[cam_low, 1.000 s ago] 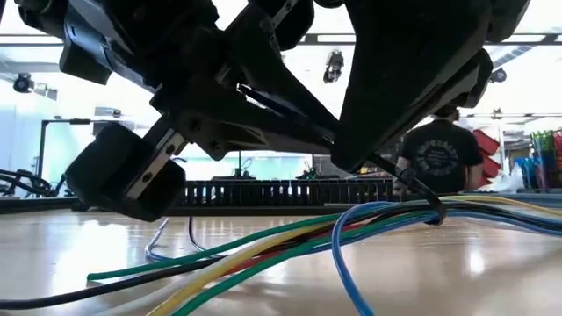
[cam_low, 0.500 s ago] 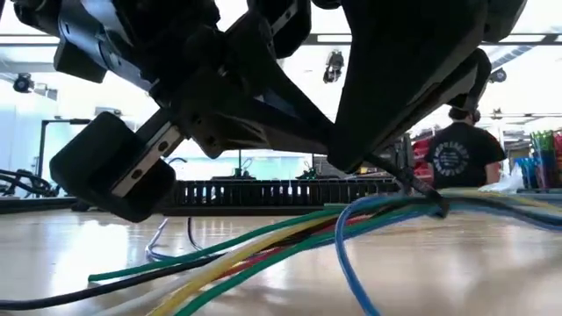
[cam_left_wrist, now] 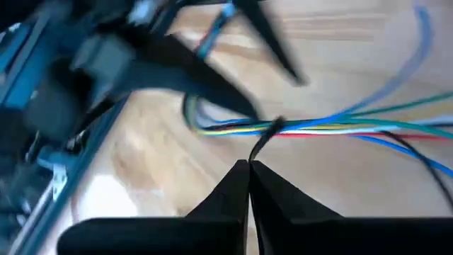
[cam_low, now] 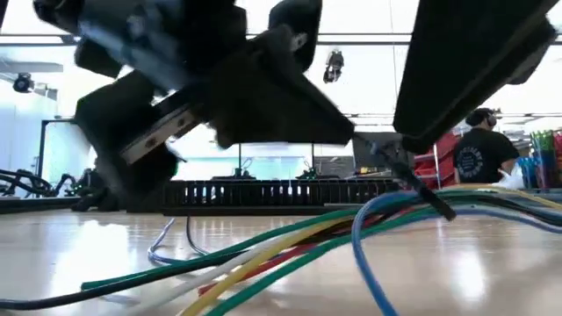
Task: Ziptie cables
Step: Wrap the cable wires with the black zip tie
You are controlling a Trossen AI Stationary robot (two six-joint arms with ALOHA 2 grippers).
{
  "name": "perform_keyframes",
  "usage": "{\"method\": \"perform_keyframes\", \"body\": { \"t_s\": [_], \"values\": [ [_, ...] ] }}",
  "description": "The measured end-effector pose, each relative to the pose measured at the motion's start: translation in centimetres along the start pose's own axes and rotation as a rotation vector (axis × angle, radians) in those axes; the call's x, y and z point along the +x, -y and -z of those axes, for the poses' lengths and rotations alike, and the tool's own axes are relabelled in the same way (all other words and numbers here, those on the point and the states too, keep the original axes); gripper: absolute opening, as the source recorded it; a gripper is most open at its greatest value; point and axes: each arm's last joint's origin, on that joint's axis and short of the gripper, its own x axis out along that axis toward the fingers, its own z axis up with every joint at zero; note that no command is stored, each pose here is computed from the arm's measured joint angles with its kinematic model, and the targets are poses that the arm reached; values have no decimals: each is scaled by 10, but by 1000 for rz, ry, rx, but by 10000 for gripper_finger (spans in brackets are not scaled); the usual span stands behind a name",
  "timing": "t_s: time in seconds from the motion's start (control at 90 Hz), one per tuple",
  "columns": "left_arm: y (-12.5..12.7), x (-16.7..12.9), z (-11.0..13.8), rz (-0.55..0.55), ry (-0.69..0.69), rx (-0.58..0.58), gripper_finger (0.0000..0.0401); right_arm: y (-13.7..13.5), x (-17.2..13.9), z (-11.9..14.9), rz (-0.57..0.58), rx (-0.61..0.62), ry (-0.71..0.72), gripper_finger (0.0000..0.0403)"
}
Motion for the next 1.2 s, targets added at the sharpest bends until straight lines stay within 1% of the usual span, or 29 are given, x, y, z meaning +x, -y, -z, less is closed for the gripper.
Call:
{"method": "perform_keyframes", "body": {
  "t_s": [0.078, 0.167, 0.267, 0.344, 0.422, 0.511, 0.6, 0.689, 0.811, 0.922, 1.044, 1.133, 1.2],
  "values": [
    [-2, 1, -4, 34, -15, -36, 1, 0, -1, 3, 16, 10, 4, 124],
    [-6, 3, -9, 86, -43, -81, 0, 5, -3, 10, 78, 27, -6, 120],
    [-9, 3, -14, 144, -86, -160, 0, 8, -5, 14, 125, 57, 16, 112],
    [-15, 4, -19, 169, -68, -239, 0, 7, -6, 15, 133, 77, 45, 109],
    [-21, 4, -24, 195, -45, -309, 0, 5, -6, 14, 113, 88, 57, 112],
    [-29, 4, -25, 238, -38, -398, 0, 3, -6, 13, 101, 67, 85, 126],
    [-35, 4, -21, 269, -36, -498, 0, 3, -9, 14, 108, 33, 102, 145],
    [-37, 4, -14, 313, -49, -589, 0, 4, -16, 13, 102, -12, 101, 162],
    [-36, 3, -5, 369, -73, -715, 0, 7, -25, 12, 122, -56, 110, 178],
    [-38, 2, -2, 416, -67, -810, 0, 4, -27, 9, 98, -86, 151, 183],
    [-41, 1, -2, 460, -57, -884, 0, -1, -23, 10, 60, -137, 143, 181],
    [-43, -1, -4, 474, -54, -936, 0, -2, -19, 14, 62, -160, 139, 179],
    [-44, -2, -4, 486, -52, -969, 0, -4, -18, 17, 70, -164, 172, 176]
  ]
}}
